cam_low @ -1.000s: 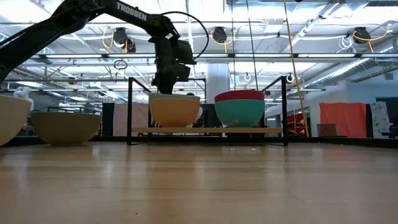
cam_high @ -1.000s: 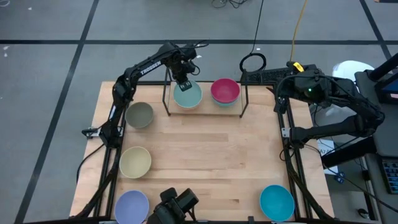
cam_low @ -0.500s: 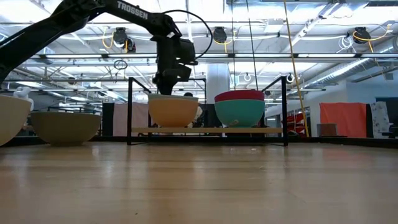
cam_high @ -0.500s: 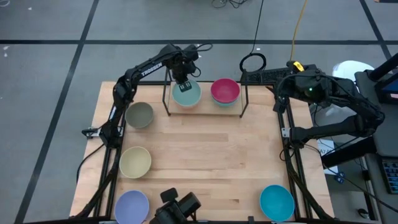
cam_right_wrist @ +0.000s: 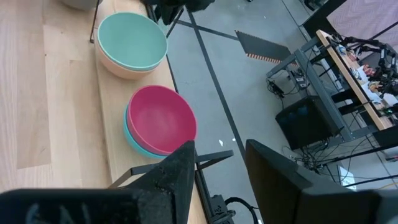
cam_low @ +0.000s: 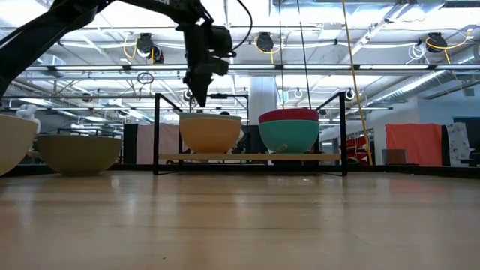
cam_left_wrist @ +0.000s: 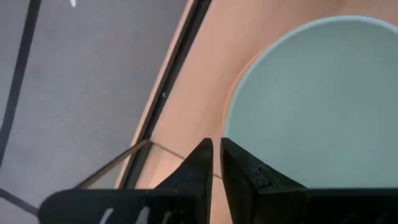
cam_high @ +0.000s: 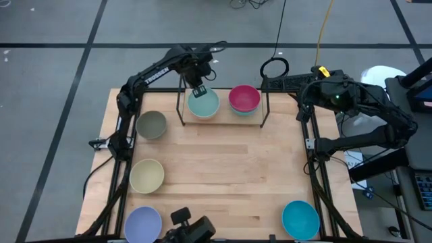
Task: Place and stack bowls onto a shelf
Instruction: Stack the blue bowl on top of the red bowl on the shelf
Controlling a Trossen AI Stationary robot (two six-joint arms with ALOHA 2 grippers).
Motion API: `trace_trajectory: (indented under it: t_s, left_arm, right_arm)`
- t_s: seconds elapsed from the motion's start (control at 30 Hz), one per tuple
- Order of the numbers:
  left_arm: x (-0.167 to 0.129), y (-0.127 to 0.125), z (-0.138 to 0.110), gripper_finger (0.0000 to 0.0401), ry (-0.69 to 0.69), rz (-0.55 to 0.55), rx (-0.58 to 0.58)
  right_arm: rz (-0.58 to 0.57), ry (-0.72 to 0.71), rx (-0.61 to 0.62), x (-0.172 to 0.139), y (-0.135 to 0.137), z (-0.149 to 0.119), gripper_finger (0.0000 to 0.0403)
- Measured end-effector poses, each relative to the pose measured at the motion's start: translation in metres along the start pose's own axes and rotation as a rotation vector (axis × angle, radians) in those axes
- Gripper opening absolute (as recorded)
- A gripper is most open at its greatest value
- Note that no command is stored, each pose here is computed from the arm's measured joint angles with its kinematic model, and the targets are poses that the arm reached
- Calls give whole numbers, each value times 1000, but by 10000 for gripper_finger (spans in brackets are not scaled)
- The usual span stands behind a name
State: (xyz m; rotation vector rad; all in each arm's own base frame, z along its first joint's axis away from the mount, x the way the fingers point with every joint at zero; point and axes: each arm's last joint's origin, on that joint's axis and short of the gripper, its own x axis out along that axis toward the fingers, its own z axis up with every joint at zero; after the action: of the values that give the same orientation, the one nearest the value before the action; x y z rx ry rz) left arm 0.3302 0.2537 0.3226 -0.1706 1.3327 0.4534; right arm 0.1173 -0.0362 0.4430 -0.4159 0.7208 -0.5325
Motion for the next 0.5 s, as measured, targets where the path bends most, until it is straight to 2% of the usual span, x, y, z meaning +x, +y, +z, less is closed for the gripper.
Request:
trace_trajectory:
  t_s: [0.13, 0.33, 0.5]
  left_arm:
    - [-27, -7, -9, 37, -35, -37, -64]
    - [-81, -25, -33, 37, -109, -76, -50]
    - [-130, -41, -56, 37, -234, -82, -52]
  right_arm:
    - [4, -1, 0, 0, 0, 0, 134]
    - [24, 35, -22, 0, 2, -4, 130]
    - [131, 55, -3, 0, 6, -8, 123]
